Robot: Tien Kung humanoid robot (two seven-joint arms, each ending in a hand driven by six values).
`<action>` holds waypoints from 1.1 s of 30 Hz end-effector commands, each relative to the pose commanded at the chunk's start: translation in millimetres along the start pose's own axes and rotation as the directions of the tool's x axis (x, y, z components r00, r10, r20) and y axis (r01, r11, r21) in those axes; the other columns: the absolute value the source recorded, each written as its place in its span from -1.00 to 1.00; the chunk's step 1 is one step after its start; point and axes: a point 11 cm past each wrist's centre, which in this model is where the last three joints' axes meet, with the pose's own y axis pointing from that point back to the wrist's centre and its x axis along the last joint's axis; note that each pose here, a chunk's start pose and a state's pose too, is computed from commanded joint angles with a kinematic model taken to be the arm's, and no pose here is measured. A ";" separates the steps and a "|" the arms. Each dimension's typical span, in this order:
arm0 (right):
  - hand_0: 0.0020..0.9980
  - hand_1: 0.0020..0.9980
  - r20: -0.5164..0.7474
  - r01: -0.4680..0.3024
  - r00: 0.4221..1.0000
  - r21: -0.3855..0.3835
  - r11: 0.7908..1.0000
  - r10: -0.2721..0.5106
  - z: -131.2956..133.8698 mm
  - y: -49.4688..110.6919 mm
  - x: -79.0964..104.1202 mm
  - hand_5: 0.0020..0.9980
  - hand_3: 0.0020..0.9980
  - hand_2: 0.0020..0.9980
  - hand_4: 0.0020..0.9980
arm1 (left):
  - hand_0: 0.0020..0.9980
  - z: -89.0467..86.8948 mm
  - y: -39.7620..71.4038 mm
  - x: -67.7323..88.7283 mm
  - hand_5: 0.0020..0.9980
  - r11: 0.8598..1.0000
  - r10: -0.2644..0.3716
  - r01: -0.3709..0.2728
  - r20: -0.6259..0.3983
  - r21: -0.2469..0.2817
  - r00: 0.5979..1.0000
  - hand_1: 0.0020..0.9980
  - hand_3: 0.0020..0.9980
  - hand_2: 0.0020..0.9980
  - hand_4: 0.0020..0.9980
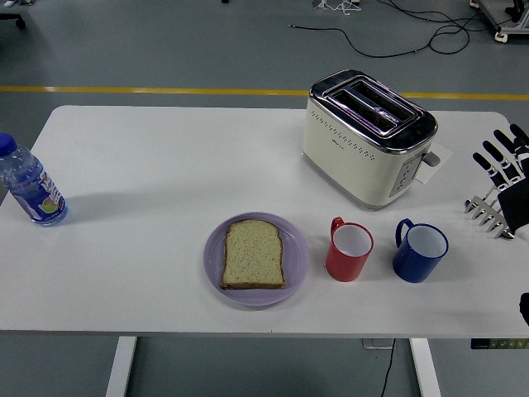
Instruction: Pick up the cup,pour liquid into bread,place the cup on the desk
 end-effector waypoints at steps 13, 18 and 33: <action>0.32 0.24 0.009 -0.008 1.000 0.013 1.000 0.008 -2.7 -0.6 2.7 -0.72 0.24 0.35 0.08 | 0.28 -0.2 0.0 -0.2 0.71 1.000 0.000 0.000 0.000 0.001 1.000 0.32 0.03 0.34 -0.52; 0.31 0.22 0.007 -0.019 1.000 0.023 1.000 0.018 -3.6 -0.1 4.1 -0.66 0.23 0.33 0.14 | 0.28 -0.5 0.0 -0.1 0.71 1.000 0.000 0.000 0.002 0.001 1.000 0.32 0.03 0.35 -0.52; 0.31 0.23 0.039 -0.034 0.999 0.054 0.998 0.032 -10.4 -1.8 6.0 -0.63 0.23 0.34 0.16 | 0.29 4.4 0.2 -0.8 0.71 1.000 -0.001 0.000 -0.005 -0.007 1.000 0.32 0.03 0.35 -0.52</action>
